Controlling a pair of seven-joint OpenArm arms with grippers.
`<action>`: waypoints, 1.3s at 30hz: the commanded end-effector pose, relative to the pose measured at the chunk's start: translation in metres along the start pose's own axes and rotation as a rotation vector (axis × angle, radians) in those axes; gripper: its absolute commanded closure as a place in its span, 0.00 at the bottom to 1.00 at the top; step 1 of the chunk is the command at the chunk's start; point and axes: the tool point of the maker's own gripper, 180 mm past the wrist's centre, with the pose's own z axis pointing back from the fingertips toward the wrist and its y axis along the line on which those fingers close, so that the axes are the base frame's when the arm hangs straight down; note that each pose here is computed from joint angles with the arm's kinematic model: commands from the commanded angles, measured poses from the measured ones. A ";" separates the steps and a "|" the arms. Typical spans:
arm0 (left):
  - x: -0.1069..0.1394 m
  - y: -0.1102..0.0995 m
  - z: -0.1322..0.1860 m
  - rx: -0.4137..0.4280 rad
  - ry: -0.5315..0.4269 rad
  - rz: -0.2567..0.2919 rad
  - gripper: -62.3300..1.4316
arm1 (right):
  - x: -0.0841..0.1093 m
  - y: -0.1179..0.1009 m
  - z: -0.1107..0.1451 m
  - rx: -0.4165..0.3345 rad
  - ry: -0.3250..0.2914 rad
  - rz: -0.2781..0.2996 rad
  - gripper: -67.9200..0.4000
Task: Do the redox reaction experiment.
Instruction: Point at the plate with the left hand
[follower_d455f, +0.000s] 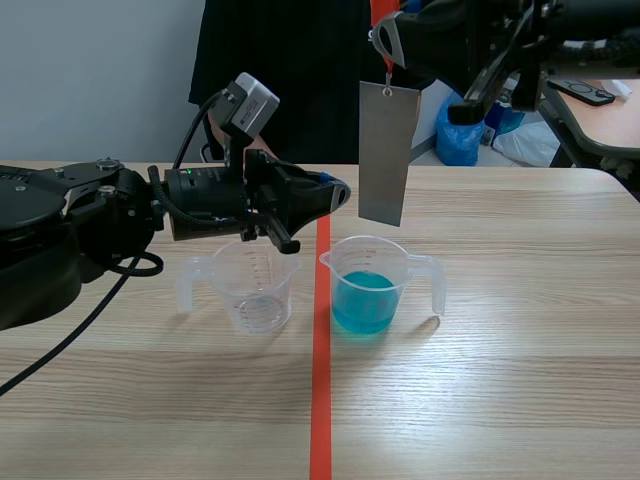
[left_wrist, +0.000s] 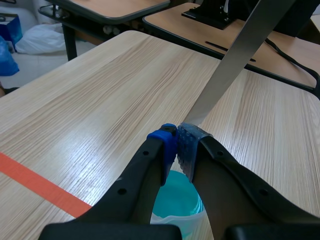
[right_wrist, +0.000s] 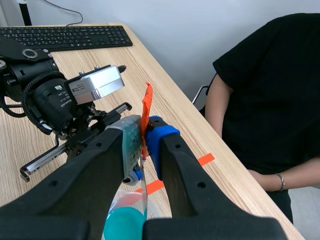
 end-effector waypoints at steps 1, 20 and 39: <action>0.014 0.002 -0.003 -0.002 -0.042 -0.007 0.92 | 0.012 -0.006 0.001 -0.011 -0.033 0.017 0.97; 0.013 0.002 -0.002 -0.001 -0.035 -0.013 0.92 | 0.012 -0.006 0.001 -0.011 -0.033 0.017 0.97; -0.013 0.079 0.187 0.274 0.108 -0.129 0.92 | 0.013 -0.005 0.000 -0.011 -0.036 0.015 0.97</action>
